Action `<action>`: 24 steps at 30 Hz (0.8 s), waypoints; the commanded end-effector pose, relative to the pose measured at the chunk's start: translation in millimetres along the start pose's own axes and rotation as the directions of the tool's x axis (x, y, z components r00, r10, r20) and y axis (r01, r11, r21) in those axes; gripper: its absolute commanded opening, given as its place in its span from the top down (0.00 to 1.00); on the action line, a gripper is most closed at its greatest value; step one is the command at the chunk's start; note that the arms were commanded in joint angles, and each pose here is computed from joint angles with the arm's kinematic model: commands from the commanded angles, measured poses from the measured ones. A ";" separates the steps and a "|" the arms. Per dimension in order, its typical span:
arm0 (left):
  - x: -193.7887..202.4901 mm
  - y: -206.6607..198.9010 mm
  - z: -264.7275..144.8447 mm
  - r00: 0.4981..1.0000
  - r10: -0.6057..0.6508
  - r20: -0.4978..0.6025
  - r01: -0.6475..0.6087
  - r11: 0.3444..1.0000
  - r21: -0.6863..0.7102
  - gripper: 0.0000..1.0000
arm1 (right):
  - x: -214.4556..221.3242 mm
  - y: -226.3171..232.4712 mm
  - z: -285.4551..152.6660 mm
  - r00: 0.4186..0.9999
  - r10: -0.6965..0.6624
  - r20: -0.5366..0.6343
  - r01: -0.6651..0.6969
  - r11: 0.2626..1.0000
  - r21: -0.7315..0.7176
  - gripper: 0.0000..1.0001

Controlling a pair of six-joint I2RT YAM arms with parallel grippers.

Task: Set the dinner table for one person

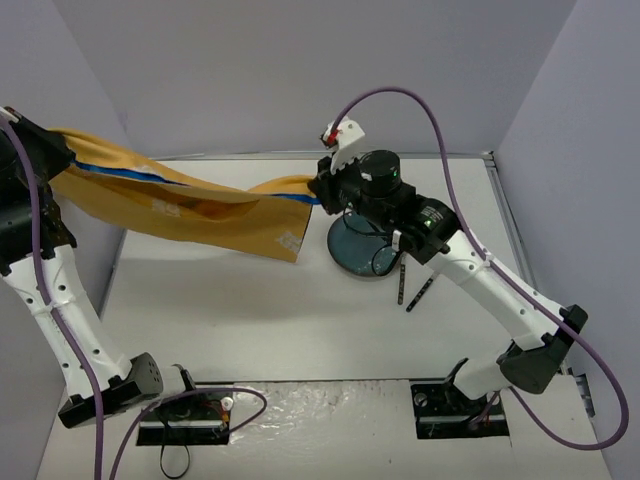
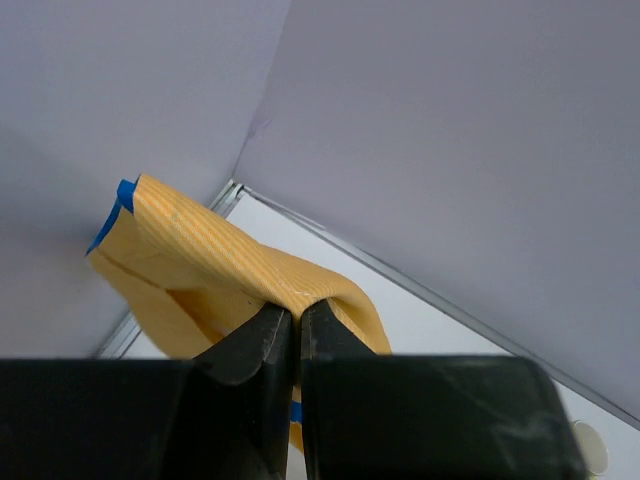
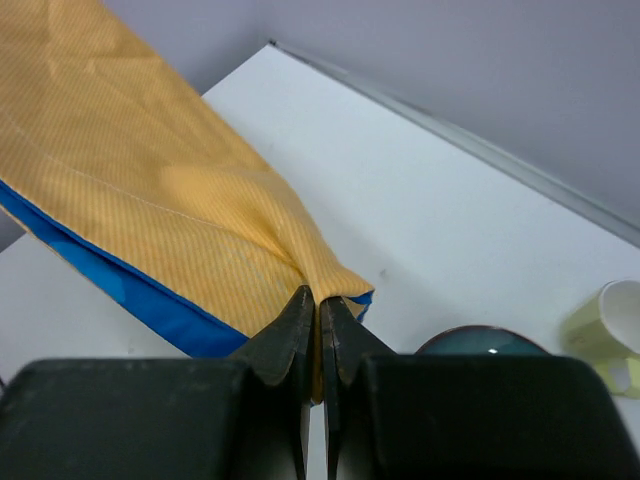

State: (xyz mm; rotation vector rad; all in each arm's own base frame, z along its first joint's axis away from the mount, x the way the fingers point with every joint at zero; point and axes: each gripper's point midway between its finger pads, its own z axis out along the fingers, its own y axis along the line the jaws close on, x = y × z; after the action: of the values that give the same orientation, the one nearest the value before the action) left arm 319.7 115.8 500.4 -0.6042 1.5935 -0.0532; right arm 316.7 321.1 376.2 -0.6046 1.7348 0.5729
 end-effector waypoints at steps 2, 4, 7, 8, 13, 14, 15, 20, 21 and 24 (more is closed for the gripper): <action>-20.5 -17.8 4.9 0.999 -0.015 0.031 0.012 0.997 0.079 1.00 | -45.5 -40.0 -5.1 0.995 -0.034 0.095 0.020 0.990 0.137 1.00; -24.7 -22.5 7.2 0.999 -0.020 0.037 0.016 0.995 0.101 1.00 | -53.1 -48.3 -2.7 0.994 -0.032 0.108 0.015 0.988 0.153 1.00; -16.3 -23.4 23.7 0.999 -0.044 0.001 0.043 0.992 0.121 1.00 | -66.7 -60.4 -0.4 0.991 -0.028 0.133 0.006 0.987 0.163 1.00; -12.8 -23.5 29.2 0.999 -0.053 -0.012 0.054 0.990 0.128 1.00 | -71.0 -64.5 0.7 0.990 -0.027 0.140 0.004 0.986 0.166 1.00; 3.9 -29.7 62.0 0.991 -0.106 -0.080 0.119 0.974 0.194 1.00 | -81.8 -93.7 21.8 0.988 -0.030 0.149 0.000 0.979 0.202 1.00; 5.5 -33.1 66.7 0.990 -0.111 -0.092 0.128 0.968 0.214 1.00 | -79.3 -96.6 30.0 0.990 -0.046 0.137 0.019 0.981 0.194 1.00; 9.0 -34.5 75.1 0.986 -0.124 -0.111 0.147 0.963 0.226 1.00 | -81.1 -99.0 35.1 0.989 -0.049 0.139 0.021 0.981 0.194 1.00; 13.3 -45.4 110.7 0.972 -0.172 -0.161 0.214 0.928 0.304 1.00 | -98.2 -115.2 64.7 0.983 -0.080 0.168 0.043 0.976 0.213 1.00; 11.7 -47.8 116.8 0.970 -0.179 -0.163 0.223 0.921 0.319 1.00 | -103.1 -119.9 71.6 0.980 -0.088 0.179 0.047 0.974 0.221 1.00; 17.1 -55.6 144.1 0.955 -0.210 -0.210 0.276 0.890 0.364 1.00 | -115.3 -135.6 86.3 0.971 -0.102 0.215 0.048 0.969 0.241 1.00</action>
State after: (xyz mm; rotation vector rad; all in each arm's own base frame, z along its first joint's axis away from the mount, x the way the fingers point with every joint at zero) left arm 454.5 117.5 428.5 -0.6354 1.7644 -0.4977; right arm 472.5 293.8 404.2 -0.4581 1.7048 0.3637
